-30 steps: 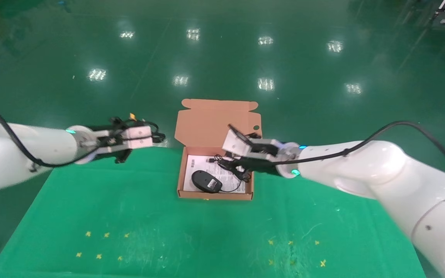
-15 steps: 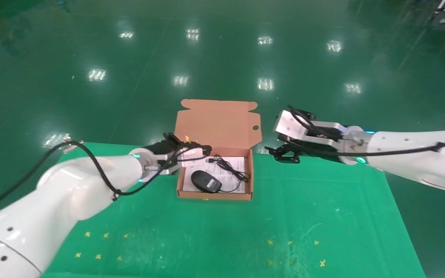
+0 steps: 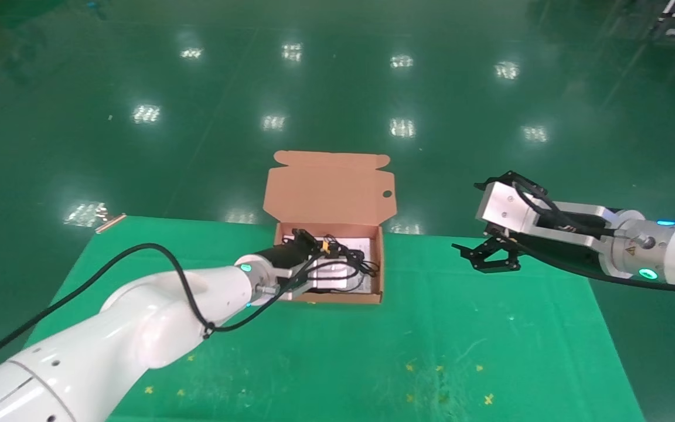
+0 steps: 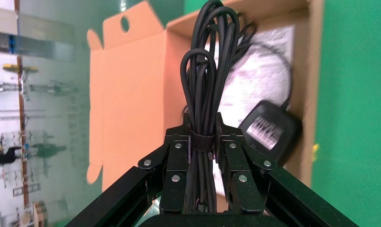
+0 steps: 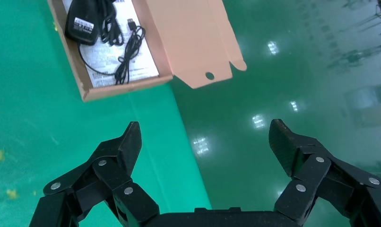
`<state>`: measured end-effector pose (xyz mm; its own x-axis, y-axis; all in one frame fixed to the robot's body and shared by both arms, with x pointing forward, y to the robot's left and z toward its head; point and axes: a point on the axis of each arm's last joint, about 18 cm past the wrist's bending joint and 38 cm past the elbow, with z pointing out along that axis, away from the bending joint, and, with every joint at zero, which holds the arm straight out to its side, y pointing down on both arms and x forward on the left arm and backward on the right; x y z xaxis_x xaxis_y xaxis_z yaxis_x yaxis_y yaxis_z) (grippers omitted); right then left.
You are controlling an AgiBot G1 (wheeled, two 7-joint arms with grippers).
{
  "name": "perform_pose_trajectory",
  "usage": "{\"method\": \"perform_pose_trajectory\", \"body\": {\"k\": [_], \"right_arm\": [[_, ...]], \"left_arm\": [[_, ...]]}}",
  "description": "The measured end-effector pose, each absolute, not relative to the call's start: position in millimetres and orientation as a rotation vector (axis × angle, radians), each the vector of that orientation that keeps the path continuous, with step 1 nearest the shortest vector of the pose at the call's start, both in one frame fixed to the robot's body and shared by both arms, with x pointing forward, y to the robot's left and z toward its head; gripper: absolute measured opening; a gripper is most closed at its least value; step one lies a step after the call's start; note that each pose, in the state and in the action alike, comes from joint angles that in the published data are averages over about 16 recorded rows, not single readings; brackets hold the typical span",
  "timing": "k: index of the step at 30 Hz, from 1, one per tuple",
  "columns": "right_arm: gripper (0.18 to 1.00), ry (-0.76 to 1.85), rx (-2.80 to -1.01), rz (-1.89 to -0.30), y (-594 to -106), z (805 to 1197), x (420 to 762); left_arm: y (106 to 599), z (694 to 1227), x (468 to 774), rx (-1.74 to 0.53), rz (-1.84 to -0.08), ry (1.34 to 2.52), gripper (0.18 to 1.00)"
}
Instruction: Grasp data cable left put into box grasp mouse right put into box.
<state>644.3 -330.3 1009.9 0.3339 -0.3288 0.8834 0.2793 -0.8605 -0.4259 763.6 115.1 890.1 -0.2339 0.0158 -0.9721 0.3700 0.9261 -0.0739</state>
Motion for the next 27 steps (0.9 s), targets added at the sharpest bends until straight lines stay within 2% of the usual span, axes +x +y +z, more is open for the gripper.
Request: {"method": "perform_pose_trajectory", "body": {"k": [15,21,27], "right_arm": [[1.0,0.056,-2.168,-1.578,-341.8,1017.2,630.1],[1.0,0.056,-2.168,-1.577,-341.7,1017.1,631.2],[1.0,0.053,-2.159,-1.585,-341.8,1020.7,631.8]], "left_arm": [[104.5,881.7,760.6,0.349,-0.333,1.782,0.278],[107.3,885.4,760.1,0.341,-0.341,1.778,0.31],[109.7,901.2,758.9,0.317,-0.375,1.759,0.375]]}}
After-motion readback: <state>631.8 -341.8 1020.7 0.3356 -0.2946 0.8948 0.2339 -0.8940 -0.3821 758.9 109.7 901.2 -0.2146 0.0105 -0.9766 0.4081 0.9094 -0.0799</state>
